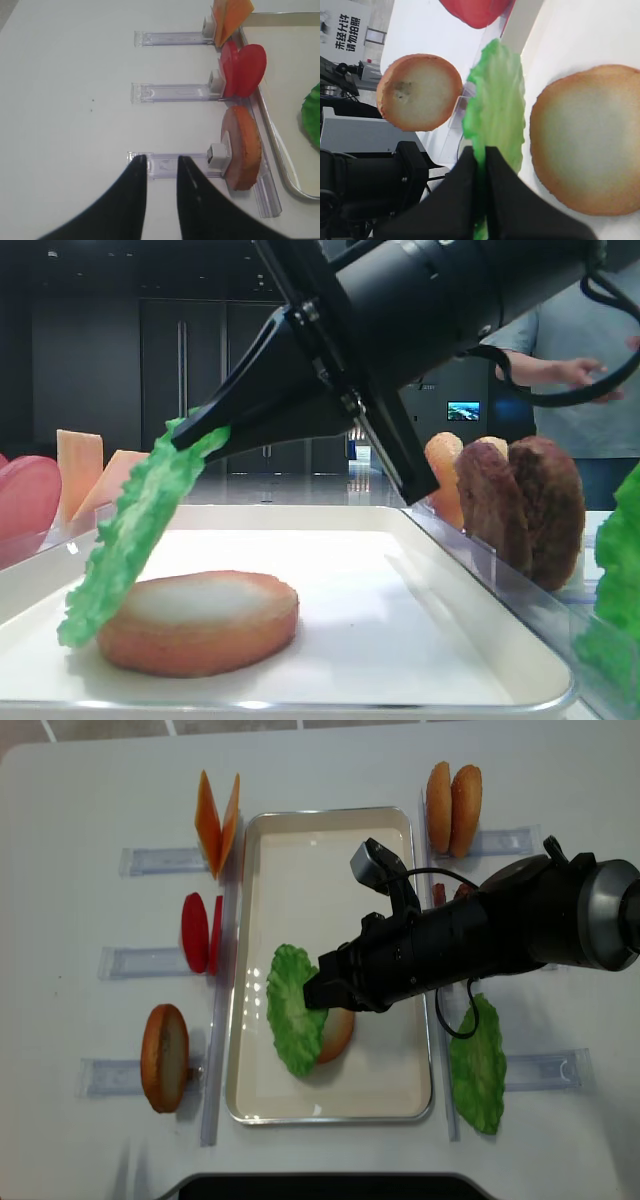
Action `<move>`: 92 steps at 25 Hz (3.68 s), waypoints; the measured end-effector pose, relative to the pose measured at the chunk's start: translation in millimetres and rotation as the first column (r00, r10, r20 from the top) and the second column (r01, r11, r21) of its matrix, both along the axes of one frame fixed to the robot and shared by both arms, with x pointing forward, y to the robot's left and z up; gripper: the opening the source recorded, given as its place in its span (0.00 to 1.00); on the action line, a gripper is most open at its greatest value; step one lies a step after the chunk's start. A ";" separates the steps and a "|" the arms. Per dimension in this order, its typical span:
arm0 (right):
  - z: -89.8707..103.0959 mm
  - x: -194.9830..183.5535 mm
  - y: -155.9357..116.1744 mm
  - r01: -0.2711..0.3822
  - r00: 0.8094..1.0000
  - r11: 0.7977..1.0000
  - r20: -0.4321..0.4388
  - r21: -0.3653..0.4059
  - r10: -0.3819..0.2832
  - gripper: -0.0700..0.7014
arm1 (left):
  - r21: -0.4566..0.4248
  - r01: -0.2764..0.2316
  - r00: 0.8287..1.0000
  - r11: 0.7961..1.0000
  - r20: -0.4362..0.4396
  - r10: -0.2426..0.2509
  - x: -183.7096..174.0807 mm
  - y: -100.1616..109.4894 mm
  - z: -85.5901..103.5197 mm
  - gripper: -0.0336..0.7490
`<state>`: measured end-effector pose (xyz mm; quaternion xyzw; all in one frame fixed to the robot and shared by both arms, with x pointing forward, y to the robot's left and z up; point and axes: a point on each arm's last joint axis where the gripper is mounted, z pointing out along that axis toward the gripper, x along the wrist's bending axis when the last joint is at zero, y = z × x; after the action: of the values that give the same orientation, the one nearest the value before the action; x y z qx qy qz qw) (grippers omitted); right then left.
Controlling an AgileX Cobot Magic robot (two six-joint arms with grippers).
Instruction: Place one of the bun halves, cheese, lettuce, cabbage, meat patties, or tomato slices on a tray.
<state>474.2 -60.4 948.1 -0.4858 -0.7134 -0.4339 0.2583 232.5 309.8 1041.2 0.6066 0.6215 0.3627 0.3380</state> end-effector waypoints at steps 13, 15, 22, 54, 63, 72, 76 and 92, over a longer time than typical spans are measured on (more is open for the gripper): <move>-4.4 1.7 -2.7 0.002 0.999 0.998 0.036 -0.060 0.001 0.10 | 0.000 0.000 1.000 1.000 0.000 0.000 0.0 0.0 0.0 0.25; -5.2 2.2 -3.3 0.004 0.999 0.998 0.043 -0.071 -0.001 0.10 | 0.000 0.000 1.000 1.000 0.000 0.000 0.0 0.0 0.0 0.25; -9.1 4.1 -6.2 0.009 0.997 0.992 0.079 -0.126 0.001 0.10 | 0.000 0.000 1.000 1.000 0.000 0.000 0.0 0.0 0.0 0.25; 30.0 0.9 -20.4 -0.002 0.960 0.987 0.275 -0.161 0.046 0.82 | -0.001 0.000 1.000 1.000 0.000 0.000 0.0 0.0 0.0 0.25; 83.3 -10.6 -53.3 0.053 0.924 0.983 0.382 -0.175 0.019 0.82 | -0.001 0.000 1.000 1.000 0.000 0.000 0.0 0.0 0.0 0.25; 108.5 -22.0 -114.5 0.191 0.931 0.912 0.361 -0.363 -0.052 0.82 | -0.001 0.000 1.000 1.000 0.000 0.000 0.0 0.0 0.0 0.25; 110.7 -28.0 -145.0 0.259 0.941 0.834 0.320 -0.487 -0.105 0.82 | -0.001 0.000 1.000 1.000 0.000 0.000 0.0 0.0 0.0 0.25; 114.0 -65.4 -245.9 0.390 0.886 0.409 0.215 -0.825 -0.410 0.82 | -0.001 0.000 1.000 1.000 0.000 0.000 0.0 0.0 0.0 0.25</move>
<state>408.8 -306.3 1062.1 -0.7083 -0.6925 -0.0720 -0.1167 232.5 309.8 1041.2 0.6063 0.6218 0.3626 0.3382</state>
